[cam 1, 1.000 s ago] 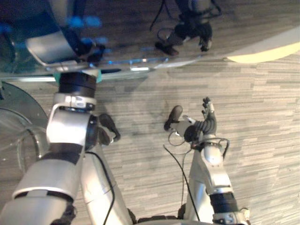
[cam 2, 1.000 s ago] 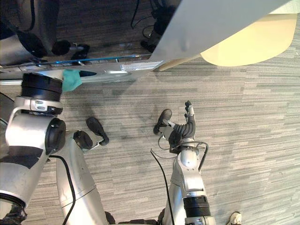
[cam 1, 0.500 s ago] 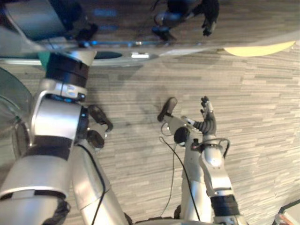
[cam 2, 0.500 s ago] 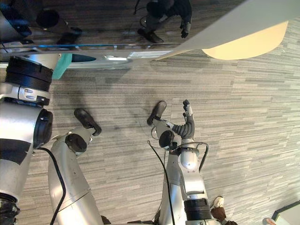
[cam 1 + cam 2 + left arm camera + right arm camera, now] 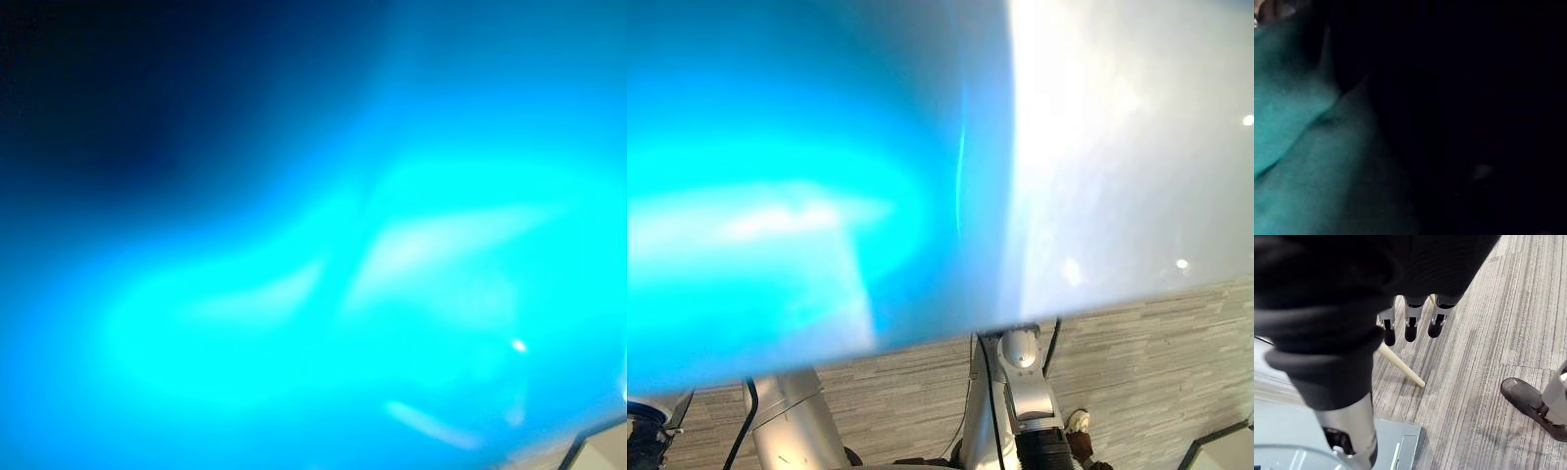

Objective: Pick up the laundry basket with both hands and put the clothes into the washing machine.

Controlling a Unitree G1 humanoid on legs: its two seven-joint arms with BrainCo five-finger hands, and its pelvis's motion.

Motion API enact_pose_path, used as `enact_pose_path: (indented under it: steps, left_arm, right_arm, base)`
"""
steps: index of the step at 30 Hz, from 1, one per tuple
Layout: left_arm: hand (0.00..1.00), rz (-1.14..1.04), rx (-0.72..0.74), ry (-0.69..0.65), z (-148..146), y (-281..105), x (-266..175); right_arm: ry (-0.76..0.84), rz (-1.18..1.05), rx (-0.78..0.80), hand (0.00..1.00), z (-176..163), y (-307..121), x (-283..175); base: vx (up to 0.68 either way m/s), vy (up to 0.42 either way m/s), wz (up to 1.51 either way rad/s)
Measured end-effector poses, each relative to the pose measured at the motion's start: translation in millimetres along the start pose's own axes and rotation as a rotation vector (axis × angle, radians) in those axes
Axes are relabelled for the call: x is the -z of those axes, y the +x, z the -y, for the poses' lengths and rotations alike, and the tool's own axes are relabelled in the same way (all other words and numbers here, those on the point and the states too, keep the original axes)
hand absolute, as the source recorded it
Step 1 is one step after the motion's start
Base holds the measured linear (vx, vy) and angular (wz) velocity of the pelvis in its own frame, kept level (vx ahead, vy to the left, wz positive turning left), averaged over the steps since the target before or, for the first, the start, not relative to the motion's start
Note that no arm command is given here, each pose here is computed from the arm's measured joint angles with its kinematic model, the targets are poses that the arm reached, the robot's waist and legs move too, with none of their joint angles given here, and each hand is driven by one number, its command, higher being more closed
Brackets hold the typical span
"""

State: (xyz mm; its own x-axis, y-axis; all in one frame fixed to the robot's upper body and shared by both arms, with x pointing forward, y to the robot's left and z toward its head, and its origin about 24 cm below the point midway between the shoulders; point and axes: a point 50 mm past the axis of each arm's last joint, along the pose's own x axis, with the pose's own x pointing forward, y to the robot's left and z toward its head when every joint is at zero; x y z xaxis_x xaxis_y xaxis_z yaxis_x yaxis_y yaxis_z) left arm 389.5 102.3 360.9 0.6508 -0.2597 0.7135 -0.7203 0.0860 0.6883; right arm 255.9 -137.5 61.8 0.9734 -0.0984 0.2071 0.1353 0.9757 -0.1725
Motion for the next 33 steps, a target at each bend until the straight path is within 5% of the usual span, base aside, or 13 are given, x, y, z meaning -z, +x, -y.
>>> enact_pose_path:
  steps: [3, 6, 8, 9, 11, 13, 15, 20, 33]
  left_arm:
    - [0.00, -0.081, -0.004, -0.051, 19, -15, 6]
    - [0.00, -0.286, 0.035, -0.340, 43, -35, 24]
    - [0.00, -0.505, 0.098, -0.758, 70, -56, 33]
    - [0.00, -0.550, 0.110, -0.826, 78, -62, 37]
    - [0.00, -0.747, 0.078, -1.212, 96, -83, 46]
    - [0.00, -0.812, -0.014, -1.453, 99, -97, 50]
    - [0.00, -0.820, -0.078, -1.548, 103, -118, 52]
    - [0.00, -0.830, -0.031, -1.505, 123, -179, 32]
    - [0.00, -1.003, 0.406, -1.182, 157, -343, -26]
  right_arm:
    - [-0.016, -0.025, -0.027, 0.00, -4, -5, 7]
    - [-0.029, -0.043, -0.026, 0.00, 0, -10, 10]
    - [-0.054, -0.091, -0.042, 0.00, 3, -16, 18]
    - [-0.060, -0.099, -0.054, 0.00, 2, -16, 19]
    - [-0.073, -0.114, -0.080, 0.00, 1, -17, 21]
    - [-0.076, -0.127, -0.083, 0.00, 0, -15, 21]
    - [-0.076, -0.133, -0.084, 0.00, -2, -16, 22]
    - [-0.090, -0.135, -0.077, 0.00, 1, -17, 23]
    - [-0.158, -0.296, -0.038, 0.00, 9, -27, 60]
  base:
    - [0.01, 0.016, 0.16]
    - [0.03, 0.035, 0.08]
    - [0.03, 0.023, 0.21]
    - [0.02, 0.004, 0.11]
    - [0.00, 0.000, 0.00]
    - [0.02, 0.001, 0.00]
    - [0.04, 0.010, 0.05]
    - [0.03, 0.016, 0.16]
    - [-0.01, -0.024, 0.14]
